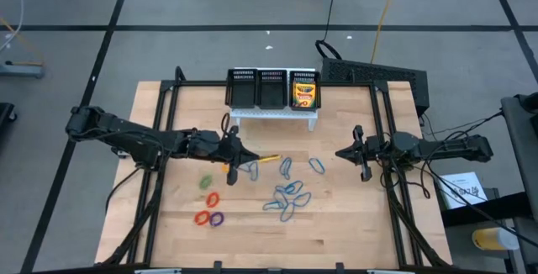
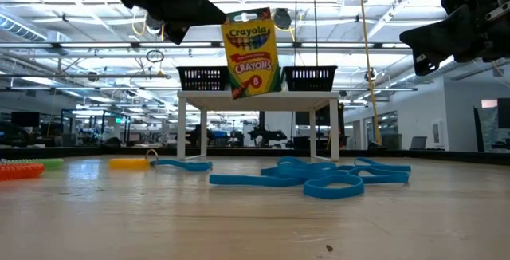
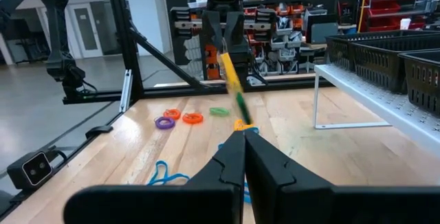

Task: Pick & Place Office Desk Supplies
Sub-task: Put the crayon box into the right black bin

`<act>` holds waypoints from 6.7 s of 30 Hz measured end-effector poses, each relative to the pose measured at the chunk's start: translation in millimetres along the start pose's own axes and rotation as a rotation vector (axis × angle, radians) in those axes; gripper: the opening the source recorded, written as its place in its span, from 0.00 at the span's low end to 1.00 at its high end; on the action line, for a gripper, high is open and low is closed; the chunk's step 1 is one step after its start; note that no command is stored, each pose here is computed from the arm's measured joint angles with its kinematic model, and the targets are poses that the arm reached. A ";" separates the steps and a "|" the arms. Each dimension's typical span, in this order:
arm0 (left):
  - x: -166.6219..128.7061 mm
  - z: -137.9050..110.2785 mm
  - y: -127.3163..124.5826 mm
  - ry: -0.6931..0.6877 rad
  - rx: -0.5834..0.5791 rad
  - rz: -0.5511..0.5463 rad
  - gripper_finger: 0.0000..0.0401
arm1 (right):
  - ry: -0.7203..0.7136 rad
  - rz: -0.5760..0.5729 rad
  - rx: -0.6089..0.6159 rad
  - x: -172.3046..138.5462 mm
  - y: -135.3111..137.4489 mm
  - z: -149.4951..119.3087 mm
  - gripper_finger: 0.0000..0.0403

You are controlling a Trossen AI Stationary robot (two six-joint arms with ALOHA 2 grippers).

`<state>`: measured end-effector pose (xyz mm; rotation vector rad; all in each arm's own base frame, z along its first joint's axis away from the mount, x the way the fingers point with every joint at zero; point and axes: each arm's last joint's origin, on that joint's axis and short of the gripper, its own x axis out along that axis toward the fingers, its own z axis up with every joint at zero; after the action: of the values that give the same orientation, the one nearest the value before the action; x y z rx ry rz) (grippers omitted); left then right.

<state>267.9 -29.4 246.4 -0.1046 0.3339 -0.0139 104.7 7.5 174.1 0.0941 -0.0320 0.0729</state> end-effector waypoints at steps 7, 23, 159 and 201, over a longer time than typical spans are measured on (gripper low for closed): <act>0.2 -0.1 0.0 0.000 0.000 0.000 0.00 | -0.020 0.002 0.000 0.1 0.2 1.9 0.00; 7.9 -3.7 -0.2 0.001 0.005 -0.001 0.00 | 0.000 0.000 -0.005 9.0 0.1 0.7 0.00; 1.4 7.9 7.6 -0.063 -0.018 0.045 0.48 | 0.073 0.014 -0.120 161.5 -2.9 -4.5 0.07; -113.9 -76.3 30.9 -0.259 -0.030 0.205 0.54 | -0.116 -0.045 -0.080 65.3 -11.9 8.5 0.06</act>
<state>135.1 -2.8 208.7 -0.1000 0.0846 0.2059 170.4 -0.6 183.7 0.0193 -0.1488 0.0207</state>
